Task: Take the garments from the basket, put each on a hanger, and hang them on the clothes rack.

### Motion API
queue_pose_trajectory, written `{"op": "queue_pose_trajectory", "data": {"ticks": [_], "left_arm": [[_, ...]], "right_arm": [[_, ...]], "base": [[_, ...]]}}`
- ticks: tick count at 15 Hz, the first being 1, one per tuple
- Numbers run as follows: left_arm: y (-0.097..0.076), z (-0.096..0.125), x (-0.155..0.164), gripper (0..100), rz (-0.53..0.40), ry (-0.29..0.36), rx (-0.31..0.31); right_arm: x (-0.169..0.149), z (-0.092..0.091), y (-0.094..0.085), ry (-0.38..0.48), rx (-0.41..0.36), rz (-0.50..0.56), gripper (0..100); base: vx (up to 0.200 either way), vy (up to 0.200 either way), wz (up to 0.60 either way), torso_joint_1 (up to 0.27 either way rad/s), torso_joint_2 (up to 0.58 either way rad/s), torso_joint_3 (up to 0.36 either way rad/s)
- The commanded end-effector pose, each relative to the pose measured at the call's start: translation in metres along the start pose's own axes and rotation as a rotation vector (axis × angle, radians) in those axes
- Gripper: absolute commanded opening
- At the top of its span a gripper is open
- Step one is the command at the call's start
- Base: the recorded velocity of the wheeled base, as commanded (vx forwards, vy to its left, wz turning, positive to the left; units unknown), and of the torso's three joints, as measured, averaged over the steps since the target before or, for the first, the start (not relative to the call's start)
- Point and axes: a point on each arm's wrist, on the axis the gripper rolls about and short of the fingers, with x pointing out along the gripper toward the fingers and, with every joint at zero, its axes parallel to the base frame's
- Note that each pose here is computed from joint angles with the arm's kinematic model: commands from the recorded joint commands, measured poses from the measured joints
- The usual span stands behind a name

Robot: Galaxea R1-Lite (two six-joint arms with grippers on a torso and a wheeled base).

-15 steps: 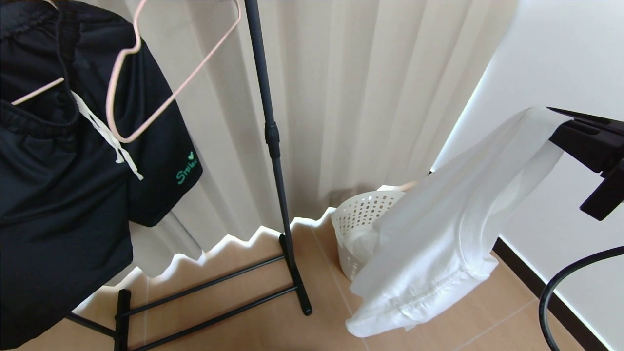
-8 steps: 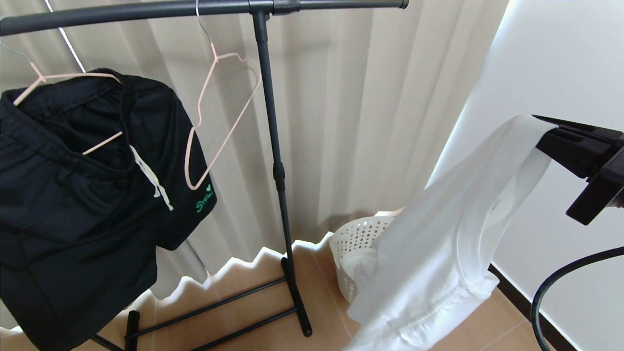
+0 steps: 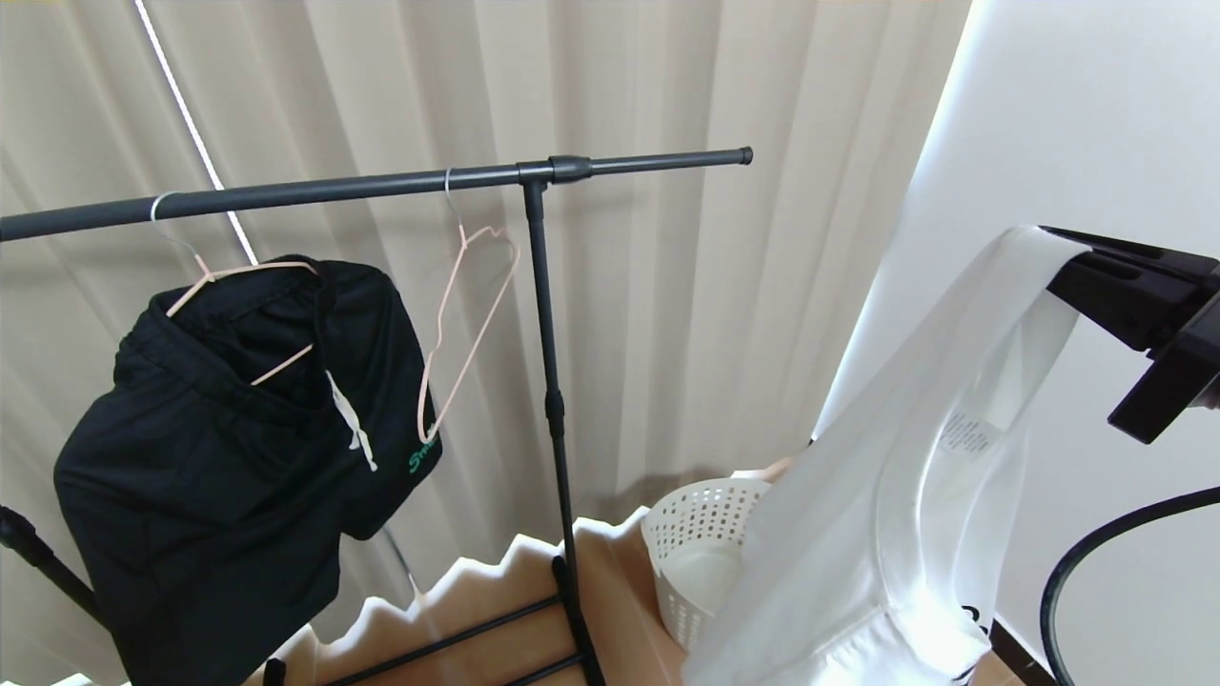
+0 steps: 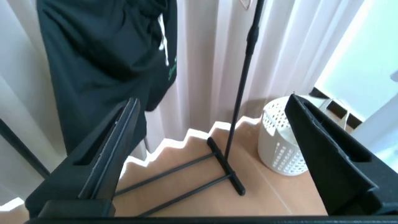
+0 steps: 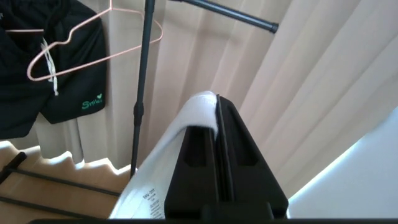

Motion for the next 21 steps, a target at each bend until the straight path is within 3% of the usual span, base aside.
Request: {"op": "queue_pose_trajectory", "data": {"ticks": [1, 10, 21], "left_arm": [[0.0000, 0.0001, 0.0001, 100, 0.001, 0.001, 0.000], [0.0000, 0.0001, 0.0001, 100, 0.002, 0.001, 0.000], [0.0001, 0.0001, 0.0001, 100, 0.007, 0.001, 0.000]], "right_arm": [[0.0006, -0.0004, 0.0003, 0.003, -0.001, 0.000, 0], [0.0009, -0.0016, 0.0004, 0.007, -0.001, 0.001, 0], [0.0001, -0.0019, 0.0004, 0.007, -0.003, 0.001, 0]], "base": [[0.000, 0.000, 0.00, 0.256, -0.58, -0.134], [0.000, 0.000, 0.00, 0.182, -0.39, -0.147], [0.000, 0.000, 0.00, 0.159, -0.33, -0.277]]}}
